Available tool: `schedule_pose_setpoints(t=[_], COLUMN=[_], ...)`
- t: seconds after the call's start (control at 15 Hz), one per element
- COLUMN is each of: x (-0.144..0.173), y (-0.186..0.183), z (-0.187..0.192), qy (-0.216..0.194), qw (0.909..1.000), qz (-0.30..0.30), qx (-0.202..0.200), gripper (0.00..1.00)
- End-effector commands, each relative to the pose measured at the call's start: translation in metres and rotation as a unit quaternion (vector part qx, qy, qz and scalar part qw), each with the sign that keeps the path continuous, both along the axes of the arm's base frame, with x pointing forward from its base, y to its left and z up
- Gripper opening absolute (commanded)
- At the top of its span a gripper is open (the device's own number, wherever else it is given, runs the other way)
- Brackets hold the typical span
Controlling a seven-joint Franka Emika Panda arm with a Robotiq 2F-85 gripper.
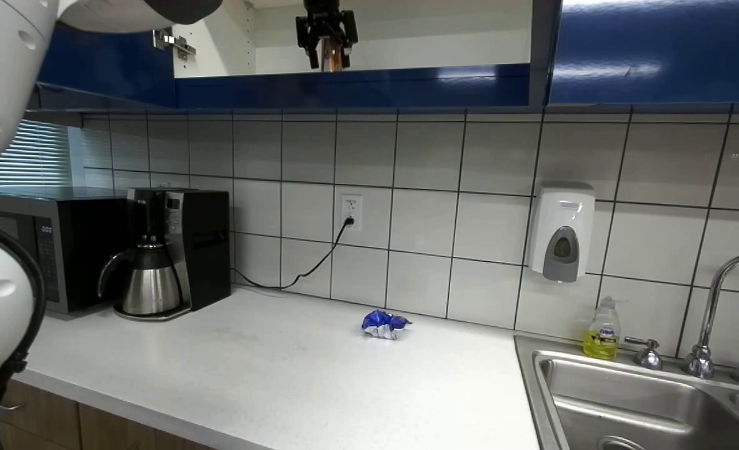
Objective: Put the orange can inside the cabinet
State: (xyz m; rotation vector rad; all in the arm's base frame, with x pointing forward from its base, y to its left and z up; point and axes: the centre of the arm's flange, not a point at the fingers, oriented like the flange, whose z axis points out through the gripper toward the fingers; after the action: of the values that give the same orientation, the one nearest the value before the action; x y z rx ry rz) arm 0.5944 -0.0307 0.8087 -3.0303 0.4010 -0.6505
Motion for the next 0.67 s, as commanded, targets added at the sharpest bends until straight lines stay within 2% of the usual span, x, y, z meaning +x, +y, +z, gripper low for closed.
schedule_pose_setpoints(t=[0.0, 0.6], x=[-0.035, -0.066], y=[-0.012, -0.021], z=[-0.022, -0.025], qy=[0.005, 0.011], qw=[0.9998, 0.999], qz=[0.021, 0.043], qx=[0.002, -0.008], gripper=[1.0, 1.0])
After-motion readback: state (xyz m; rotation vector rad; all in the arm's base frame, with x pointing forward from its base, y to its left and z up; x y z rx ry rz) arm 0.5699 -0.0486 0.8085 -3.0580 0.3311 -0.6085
